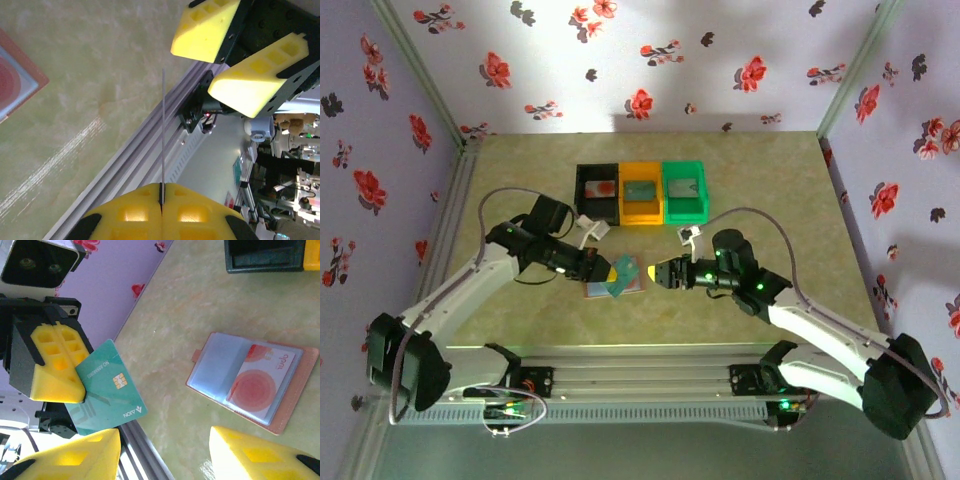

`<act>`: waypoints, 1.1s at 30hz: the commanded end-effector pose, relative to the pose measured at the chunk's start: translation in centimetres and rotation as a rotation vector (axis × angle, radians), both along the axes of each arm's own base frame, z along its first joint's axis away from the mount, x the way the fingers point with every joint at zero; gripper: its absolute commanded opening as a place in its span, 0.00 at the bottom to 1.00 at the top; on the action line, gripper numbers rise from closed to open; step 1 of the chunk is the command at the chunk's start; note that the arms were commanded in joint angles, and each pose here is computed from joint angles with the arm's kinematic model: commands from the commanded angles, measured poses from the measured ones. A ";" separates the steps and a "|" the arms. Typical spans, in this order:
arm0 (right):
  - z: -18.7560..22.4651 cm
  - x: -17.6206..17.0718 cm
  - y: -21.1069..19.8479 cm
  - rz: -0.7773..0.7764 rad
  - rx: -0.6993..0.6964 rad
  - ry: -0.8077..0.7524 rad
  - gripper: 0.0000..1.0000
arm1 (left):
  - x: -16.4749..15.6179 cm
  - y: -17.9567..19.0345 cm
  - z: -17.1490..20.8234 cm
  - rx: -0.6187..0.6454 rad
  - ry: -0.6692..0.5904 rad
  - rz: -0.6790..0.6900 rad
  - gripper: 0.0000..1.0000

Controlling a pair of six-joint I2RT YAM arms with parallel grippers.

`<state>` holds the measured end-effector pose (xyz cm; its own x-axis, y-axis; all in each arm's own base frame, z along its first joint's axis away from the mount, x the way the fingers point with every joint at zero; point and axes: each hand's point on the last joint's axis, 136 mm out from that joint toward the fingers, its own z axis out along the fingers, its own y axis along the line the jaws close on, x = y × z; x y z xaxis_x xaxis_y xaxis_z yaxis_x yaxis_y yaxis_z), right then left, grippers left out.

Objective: Take the credit cards out of the card holder

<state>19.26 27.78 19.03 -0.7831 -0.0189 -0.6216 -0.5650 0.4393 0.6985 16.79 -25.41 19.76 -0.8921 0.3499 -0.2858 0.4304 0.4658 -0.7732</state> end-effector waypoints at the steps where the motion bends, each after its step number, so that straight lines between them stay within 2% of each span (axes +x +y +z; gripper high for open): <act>1: 1.2 -0.4 0.3 0.047 0.044 -0.063 0.50 | -0.9 -0.3 1.4 -0.049 -0.016 -0.075 0.00; 7: 1.2 -0.4 0.9 0.071 0.077 -0.052 0.50 | -1.1 -0.7 1.7 -0.070 -0.040 -0.090 0.00; 19: 2.1 0.1 1.8 0.050 0.218 0.004 0.51 | 1.7 -1.5 1.3 -0.120 -0.080 0.081 0.00; 27: 2.3 0.3 2.1 0.039 0.268 0.016 0.51 | 3.6 -2.0 3.1 -0.277 -0.120 0.256 0.00; 33: 3.1 0.3 2.8 0.054 0.315 0.011 0.51 | 3.3 -3.0 3.3 -0.350 -0.126 0.287 0.00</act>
<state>19.88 30.12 21.13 -0.8001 0.1190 -0.5879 -0.5557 0.2223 0.8011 19.37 -27.68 20.64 -0.9130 0.0387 -0.4061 0.3911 0.3665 -0.8442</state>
